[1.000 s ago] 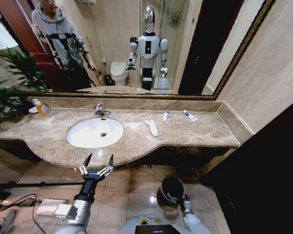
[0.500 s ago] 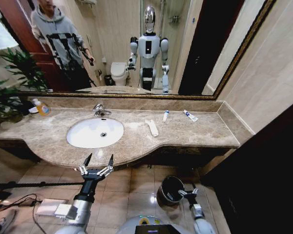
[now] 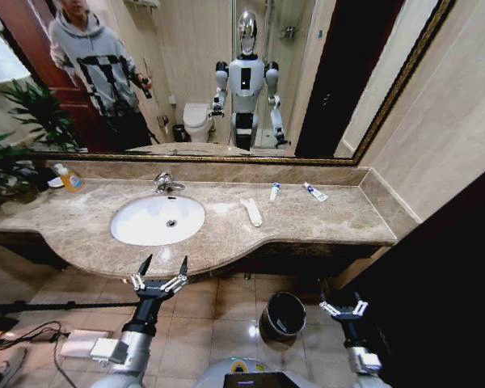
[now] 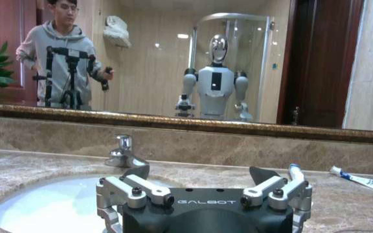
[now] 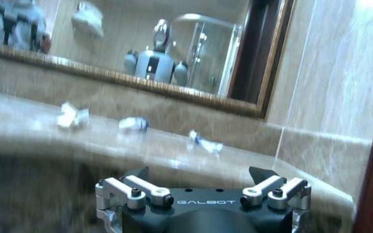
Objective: Pick up the trash from the sink and place it in the trash bin.
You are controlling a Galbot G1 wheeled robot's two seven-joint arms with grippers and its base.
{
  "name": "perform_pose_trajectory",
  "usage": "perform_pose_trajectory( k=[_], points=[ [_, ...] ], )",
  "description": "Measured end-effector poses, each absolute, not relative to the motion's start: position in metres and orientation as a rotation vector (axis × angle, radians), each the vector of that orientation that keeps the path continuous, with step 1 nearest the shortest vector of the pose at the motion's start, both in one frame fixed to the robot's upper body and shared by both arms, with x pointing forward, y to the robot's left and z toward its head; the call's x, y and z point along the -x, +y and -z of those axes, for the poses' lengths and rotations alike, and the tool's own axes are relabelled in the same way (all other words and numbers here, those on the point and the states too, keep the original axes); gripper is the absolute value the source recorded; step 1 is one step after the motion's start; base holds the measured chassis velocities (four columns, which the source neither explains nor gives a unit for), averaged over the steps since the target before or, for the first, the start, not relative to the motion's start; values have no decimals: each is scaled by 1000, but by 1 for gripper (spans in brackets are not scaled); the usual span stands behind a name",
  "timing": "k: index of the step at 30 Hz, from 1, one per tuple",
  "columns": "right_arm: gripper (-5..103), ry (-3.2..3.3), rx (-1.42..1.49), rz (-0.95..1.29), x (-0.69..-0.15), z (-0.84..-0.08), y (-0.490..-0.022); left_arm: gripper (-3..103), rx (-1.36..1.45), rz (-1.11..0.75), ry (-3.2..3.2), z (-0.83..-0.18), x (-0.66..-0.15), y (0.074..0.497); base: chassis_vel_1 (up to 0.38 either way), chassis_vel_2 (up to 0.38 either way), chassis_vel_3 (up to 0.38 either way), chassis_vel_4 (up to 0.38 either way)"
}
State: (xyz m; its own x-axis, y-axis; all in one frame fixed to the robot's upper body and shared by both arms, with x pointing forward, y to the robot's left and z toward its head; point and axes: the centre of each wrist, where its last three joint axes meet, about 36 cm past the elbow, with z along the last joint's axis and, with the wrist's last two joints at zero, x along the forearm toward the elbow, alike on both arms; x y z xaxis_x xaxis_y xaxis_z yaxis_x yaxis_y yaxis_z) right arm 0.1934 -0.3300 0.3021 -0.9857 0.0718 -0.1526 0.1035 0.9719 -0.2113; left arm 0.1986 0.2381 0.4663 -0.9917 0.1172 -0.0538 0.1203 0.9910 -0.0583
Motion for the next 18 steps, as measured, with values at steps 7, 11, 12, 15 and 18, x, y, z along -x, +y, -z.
perform_pose_trajectory(
  k=[7,11,12,15,18],
  points=[
    [100,2960,30,202,-231,-363,-293,100,-184,95,3085,-466,-199,238,0,0,0,0],
    [100,2990,175,159,-263,-387,-279,100,-184,95,3084,-466,-199,238,0,0,0,0],
    [100,2995,251,159,-276,-395,-276,100,-184,95,3084,-466,-199,238,0,0,0,0],
    [100,2994,390,174,-301,-405,-268,100,-184,95,3084,-466,-199,238,0,0,0,0],
    [100,3000,536,202,-339,-414,-255,100,-184,95,3084,-466,-199,238,0,0,0,0]
  ],
)
